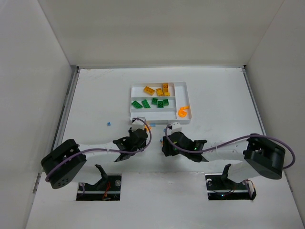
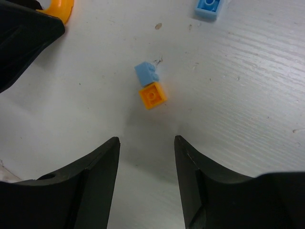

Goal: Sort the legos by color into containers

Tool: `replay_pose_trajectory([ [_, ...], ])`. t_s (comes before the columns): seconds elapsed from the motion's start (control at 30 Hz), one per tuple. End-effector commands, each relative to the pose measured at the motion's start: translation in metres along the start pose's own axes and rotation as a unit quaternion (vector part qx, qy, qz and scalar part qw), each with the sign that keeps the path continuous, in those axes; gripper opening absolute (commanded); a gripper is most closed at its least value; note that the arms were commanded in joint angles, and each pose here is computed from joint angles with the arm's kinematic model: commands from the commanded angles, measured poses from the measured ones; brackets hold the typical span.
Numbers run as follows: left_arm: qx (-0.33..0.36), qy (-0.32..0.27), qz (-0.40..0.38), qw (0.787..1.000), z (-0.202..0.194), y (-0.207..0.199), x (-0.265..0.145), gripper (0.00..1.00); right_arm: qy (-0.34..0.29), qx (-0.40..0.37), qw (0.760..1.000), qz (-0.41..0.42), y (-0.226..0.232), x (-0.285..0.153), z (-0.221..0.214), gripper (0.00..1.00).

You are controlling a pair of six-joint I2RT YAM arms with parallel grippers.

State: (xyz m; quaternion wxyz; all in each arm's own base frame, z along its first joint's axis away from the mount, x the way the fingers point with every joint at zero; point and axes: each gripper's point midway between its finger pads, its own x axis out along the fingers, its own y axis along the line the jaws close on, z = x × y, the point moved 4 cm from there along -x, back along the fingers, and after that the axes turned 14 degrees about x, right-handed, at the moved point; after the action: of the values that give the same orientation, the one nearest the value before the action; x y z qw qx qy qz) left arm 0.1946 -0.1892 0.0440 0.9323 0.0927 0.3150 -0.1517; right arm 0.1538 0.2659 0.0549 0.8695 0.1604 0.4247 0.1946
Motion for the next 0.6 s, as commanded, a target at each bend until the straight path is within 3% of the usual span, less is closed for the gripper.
replay_pose_trajectory([
  [0.0, -0.004, -0.014, -0.014, 1.0, 0.013, -0.006, 0.001, 0.3, -0.009, -0.005, 1.0, 0.017, 0.015, 0.004, 0.006, 0.55],
  [0.3, -0.008, -0.02, -0.023, 1.0, 0.015, -0.008, -0.004, 0.17, -0.022, -0.011, 1.0, -0.007, 0.009, 0.013, 0.012, 0.55],
  [0.57, -0.043, -0.051, -0.047, 0.997, 0.03, -0.011, -0.019, 0.15, -0.034, -0.032, 0.998, -0.032, 0.006, 0.024, 0.019, 0.53],
])
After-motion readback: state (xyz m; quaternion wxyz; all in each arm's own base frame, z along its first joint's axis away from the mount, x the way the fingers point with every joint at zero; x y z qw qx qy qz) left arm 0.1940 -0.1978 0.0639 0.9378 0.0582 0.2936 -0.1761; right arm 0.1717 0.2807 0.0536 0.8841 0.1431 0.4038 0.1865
